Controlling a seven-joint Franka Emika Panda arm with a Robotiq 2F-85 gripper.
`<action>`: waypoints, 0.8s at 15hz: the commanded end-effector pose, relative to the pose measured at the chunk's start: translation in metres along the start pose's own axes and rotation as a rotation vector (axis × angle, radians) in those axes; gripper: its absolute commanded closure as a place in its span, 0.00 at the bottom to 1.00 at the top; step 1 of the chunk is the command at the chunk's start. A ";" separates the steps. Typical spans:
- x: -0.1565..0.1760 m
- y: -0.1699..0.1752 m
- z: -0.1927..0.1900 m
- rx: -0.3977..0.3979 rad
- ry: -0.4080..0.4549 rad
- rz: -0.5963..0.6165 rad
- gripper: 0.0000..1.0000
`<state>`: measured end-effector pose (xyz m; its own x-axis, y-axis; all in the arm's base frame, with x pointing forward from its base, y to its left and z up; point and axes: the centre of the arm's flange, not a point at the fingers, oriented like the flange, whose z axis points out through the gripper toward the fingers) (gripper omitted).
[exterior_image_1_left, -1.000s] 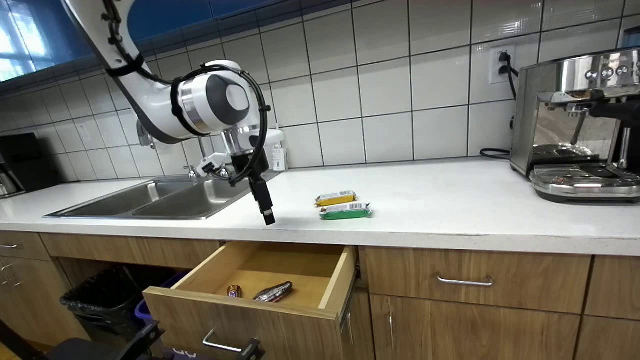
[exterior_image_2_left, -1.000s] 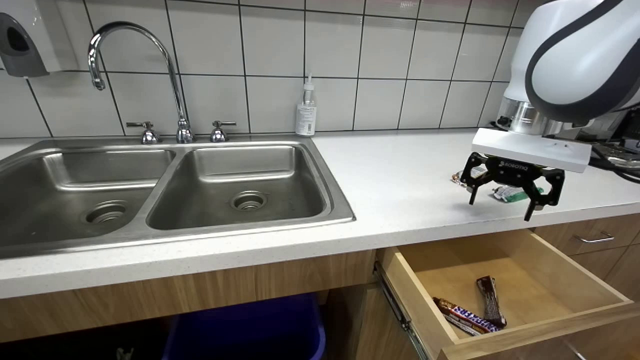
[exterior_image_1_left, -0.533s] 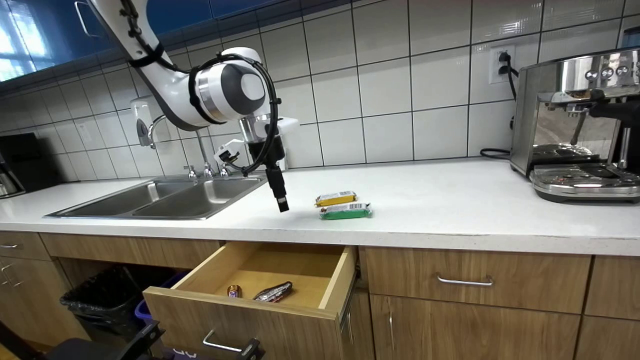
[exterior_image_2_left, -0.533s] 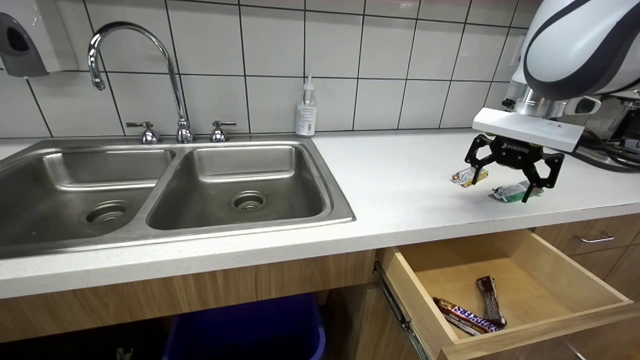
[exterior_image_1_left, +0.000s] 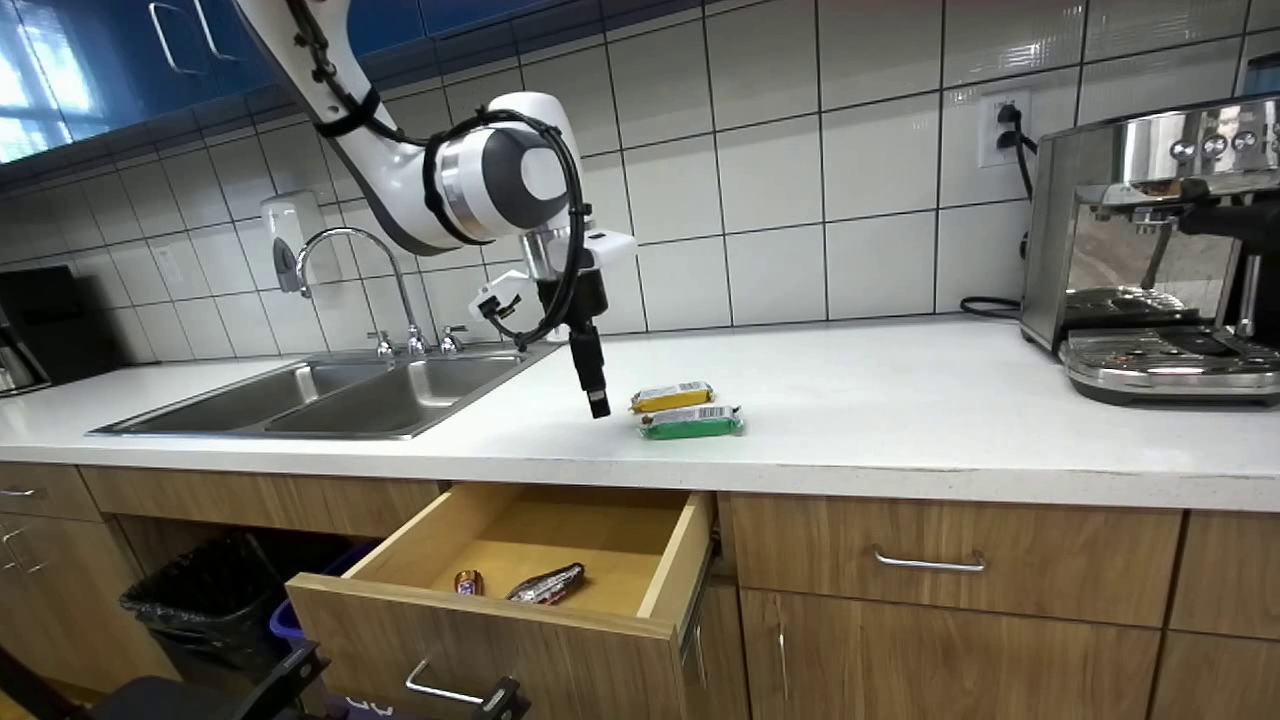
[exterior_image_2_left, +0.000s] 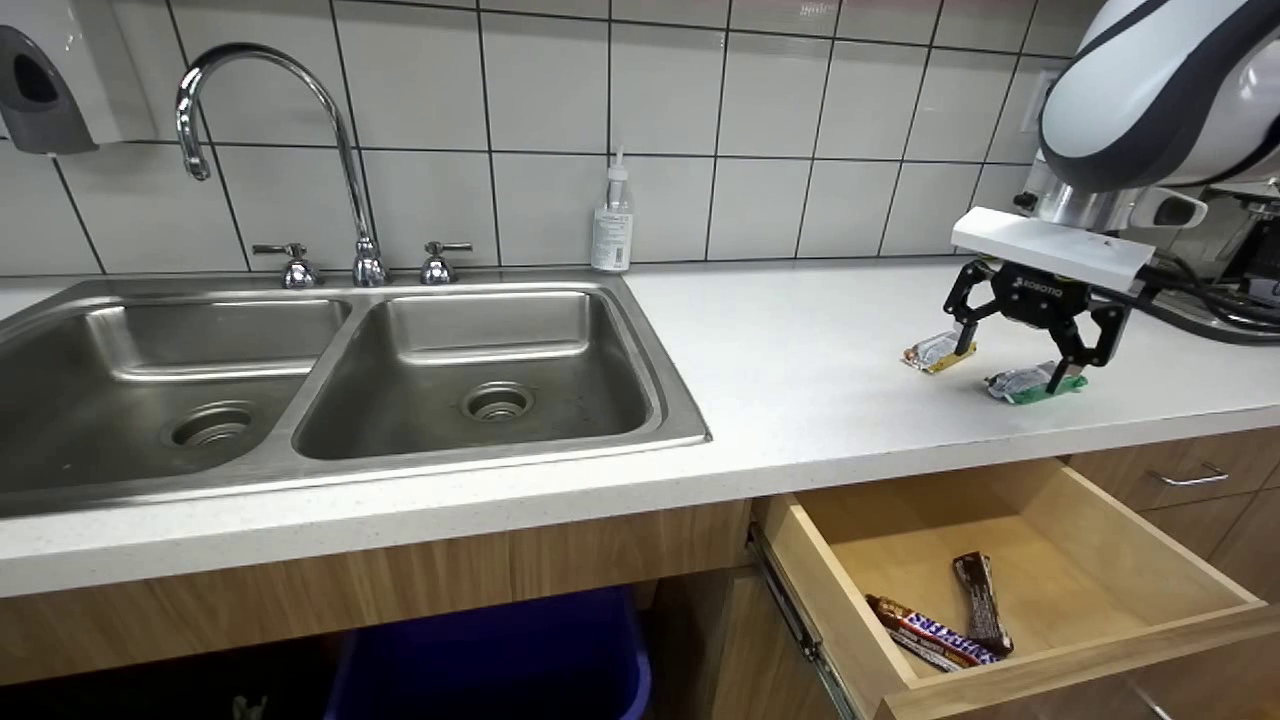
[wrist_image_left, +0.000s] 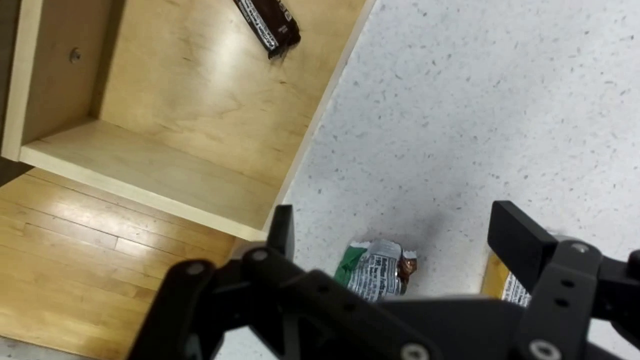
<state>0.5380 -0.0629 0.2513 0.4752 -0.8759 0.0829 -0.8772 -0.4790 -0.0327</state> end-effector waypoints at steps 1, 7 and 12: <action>0.024 -0.006 0.003 -0.016 -0.021 0.051 0.00; 0.047 0.003 0.013 -0.035 -0.031 0.123 0.00; 0.063 0.011 0.024 -0.048 -0.039 0.178 0.00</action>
<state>0.5501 -0.1131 0.2338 0.3598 -0.9309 0.0634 -0.9325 -0.3610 -0.0076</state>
